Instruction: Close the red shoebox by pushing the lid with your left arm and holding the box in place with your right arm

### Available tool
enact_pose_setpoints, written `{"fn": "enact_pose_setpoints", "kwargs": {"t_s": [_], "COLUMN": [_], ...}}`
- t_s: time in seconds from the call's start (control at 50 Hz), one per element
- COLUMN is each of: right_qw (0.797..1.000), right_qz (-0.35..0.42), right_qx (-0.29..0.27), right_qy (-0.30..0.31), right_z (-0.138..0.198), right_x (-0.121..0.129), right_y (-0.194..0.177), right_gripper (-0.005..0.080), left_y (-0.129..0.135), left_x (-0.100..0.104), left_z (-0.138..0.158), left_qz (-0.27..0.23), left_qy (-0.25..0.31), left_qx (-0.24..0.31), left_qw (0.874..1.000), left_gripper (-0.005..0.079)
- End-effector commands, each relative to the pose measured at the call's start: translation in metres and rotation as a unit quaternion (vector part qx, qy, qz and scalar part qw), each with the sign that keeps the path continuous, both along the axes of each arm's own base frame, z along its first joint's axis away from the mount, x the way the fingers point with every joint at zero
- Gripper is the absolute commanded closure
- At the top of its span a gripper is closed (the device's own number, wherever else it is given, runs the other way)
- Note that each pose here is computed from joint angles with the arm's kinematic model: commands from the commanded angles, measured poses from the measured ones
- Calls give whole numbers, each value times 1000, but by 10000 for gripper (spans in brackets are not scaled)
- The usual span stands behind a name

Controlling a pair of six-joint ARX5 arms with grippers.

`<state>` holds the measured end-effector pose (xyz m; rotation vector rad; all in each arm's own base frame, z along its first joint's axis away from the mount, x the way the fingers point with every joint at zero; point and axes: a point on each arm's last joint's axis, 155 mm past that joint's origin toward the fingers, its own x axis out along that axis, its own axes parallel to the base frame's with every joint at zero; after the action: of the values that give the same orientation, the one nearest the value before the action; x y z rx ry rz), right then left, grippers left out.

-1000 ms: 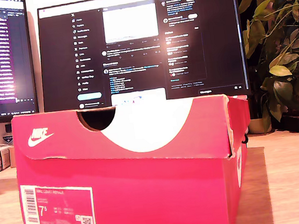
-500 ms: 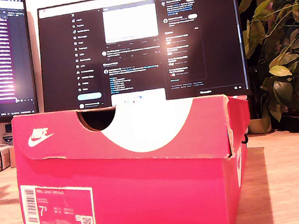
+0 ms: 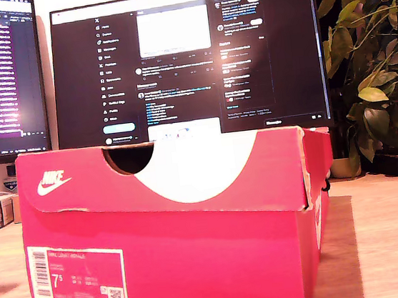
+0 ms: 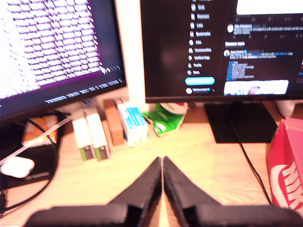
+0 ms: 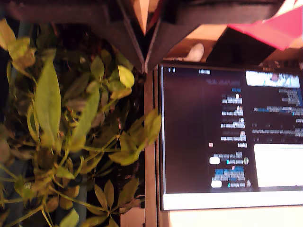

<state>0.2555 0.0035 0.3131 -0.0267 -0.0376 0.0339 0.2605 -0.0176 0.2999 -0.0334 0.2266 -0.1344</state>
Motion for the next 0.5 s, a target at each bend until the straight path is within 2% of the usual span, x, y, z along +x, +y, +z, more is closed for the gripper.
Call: {"fn": "enact_pose_setpoints", "kwargs": {"t_s": [0.0, 0.26, 0.48], "right_qw": [1000, 1000, 999], "right_qz": [1, -8, -5], "right_qx": [0, 17, 42], "right_qy": [10, 3, -26], "right_z": [-15, -32, -37], "right_x": [0, -12, -19], "right_y": [0, -3, -2], "right_gripper": [764, 764, 764], "left_y": [-3, 2, 2], "left_x": [-4, -17, -15], "left_z": [-7, -22, -44], "left_qz": [-4, 16, 21], "left_qy": [-5, -25, -22], "left_qx": [-1, -11, -31], "left_qw": [1000, 999, 999], "left_gripper": [761, 761, 761]}}
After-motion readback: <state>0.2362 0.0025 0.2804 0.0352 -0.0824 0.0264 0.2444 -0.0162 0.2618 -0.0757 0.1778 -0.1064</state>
